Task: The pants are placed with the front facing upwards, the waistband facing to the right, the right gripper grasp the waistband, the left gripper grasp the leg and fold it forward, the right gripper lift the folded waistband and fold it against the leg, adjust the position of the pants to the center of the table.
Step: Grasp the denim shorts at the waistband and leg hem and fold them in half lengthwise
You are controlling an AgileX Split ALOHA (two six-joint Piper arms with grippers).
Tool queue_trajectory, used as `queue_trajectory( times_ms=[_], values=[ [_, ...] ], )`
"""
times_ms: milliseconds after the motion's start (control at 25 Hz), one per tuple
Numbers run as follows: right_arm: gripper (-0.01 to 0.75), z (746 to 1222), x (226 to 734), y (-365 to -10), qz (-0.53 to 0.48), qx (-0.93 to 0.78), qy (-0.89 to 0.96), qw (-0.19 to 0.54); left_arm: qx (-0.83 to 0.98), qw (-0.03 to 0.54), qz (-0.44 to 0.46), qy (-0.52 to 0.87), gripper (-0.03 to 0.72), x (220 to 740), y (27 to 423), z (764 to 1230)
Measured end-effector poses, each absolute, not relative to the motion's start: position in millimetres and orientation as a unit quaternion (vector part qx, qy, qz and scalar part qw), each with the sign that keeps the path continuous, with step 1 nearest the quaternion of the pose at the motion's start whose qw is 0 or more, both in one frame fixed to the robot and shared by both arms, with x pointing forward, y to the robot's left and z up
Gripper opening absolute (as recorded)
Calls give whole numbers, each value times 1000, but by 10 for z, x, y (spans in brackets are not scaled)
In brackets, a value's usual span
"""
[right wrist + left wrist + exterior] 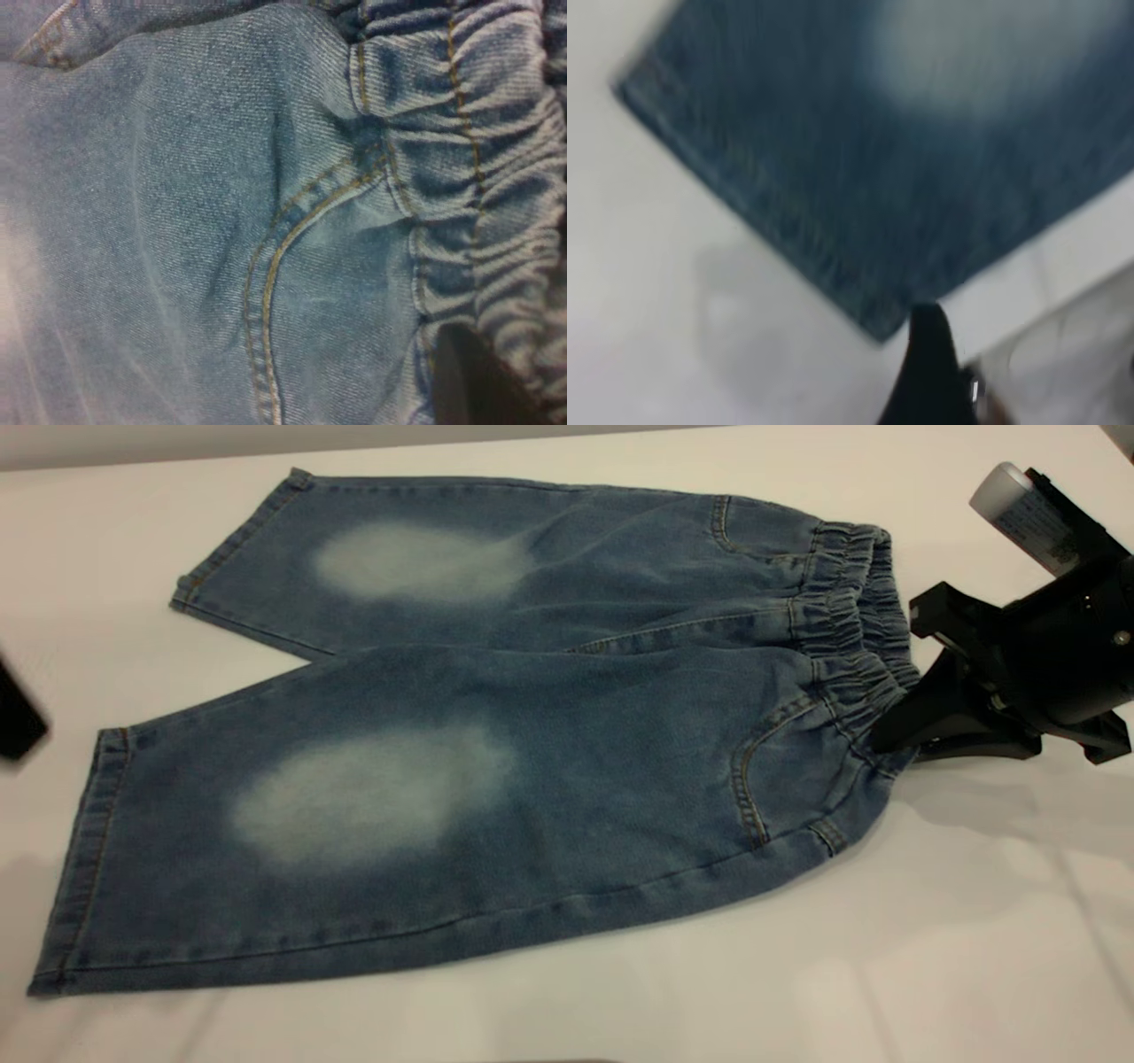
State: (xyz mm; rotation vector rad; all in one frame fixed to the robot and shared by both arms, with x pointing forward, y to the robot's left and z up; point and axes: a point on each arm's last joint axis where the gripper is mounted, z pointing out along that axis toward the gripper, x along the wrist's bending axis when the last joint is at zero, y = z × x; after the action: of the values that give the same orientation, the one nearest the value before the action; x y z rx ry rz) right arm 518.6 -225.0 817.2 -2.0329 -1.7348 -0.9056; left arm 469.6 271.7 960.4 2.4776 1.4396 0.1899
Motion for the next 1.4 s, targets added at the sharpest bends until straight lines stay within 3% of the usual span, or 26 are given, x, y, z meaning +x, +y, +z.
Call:
queue_trajectory(
  times_ms=[200,560,1000,1400],
  values=[
    [48,8179,5191,-2243,-322,-710,-605,161,879,70,39,470,496,4731,2777,9193],
    [48,8187,5209,-2243,-332,-705,-608,152,924,29,-4,381,496,4792,2769,8735],
    [50,8187,5210,-2243,-334,-701,-613,150,951,16,-17,308,496,4811,2582,8345],
    [51,8187,5210,-2243,-334,-700,-614,149,960,5,-1,281,496,4829,2556,8300]
  ],
)
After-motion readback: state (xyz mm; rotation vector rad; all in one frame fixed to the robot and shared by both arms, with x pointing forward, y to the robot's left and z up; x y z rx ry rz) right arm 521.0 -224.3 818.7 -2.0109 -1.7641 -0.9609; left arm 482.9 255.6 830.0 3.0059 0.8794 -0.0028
